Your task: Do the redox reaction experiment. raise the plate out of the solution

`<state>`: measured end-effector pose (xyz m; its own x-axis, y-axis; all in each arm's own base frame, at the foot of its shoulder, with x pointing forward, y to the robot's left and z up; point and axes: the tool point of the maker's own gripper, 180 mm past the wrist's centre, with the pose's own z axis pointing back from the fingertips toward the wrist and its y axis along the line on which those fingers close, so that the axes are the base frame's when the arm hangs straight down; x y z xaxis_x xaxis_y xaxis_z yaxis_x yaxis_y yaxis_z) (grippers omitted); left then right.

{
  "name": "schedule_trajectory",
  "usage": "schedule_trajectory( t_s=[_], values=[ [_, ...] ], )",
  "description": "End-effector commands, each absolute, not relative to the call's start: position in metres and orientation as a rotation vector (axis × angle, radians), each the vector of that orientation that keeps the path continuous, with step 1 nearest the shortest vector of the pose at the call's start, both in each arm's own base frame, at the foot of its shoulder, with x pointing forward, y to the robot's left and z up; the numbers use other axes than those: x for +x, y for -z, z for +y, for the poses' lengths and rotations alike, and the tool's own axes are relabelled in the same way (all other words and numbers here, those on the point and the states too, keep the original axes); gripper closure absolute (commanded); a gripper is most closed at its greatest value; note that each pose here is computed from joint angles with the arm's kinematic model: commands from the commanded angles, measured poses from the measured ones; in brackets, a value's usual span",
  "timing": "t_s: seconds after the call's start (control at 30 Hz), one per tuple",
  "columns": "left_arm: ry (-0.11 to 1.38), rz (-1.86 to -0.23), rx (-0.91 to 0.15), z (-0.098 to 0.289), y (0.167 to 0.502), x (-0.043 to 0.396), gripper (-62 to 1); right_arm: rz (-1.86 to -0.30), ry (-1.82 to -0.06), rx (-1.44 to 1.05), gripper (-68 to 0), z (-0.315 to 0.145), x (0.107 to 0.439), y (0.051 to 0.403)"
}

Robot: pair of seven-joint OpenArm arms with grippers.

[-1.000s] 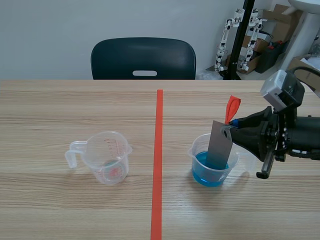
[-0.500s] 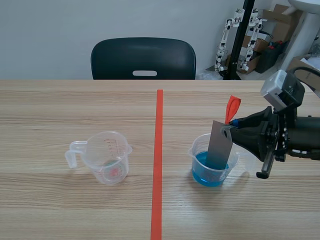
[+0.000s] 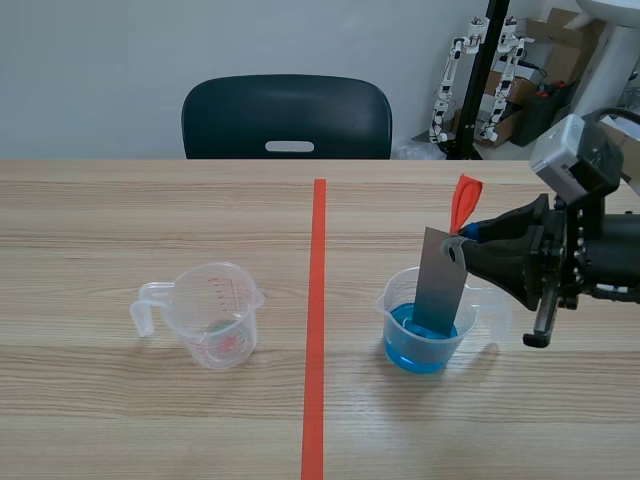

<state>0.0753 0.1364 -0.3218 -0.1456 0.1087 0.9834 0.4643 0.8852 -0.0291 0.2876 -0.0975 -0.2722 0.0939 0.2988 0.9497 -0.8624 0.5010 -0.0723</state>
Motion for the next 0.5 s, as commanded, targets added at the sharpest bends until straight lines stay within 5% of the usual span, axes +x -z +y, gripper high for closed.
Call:
schedule_trajectory(
  t_s=[0.0,0.23,0.47],
  values=[
    [0.313,-1.769,-0.513,0.138,0.306,0.083,-62.3,-1.223,-0.952,0.602,-0.6,-0.1,0.293,0.252],
    [0.412,-1.857,-0.624,0.135,0.281,0.115,-59.5,-1.247,-0.945,0.638,-0.6,-0.099,0.292,0.235],
    [0.579,-1.663,-0.755,0.104,0.276,0.168,-58.0,-1.265,-0.939,0.676,-0.6,-0.097,0.289,0.216]
  ],
)
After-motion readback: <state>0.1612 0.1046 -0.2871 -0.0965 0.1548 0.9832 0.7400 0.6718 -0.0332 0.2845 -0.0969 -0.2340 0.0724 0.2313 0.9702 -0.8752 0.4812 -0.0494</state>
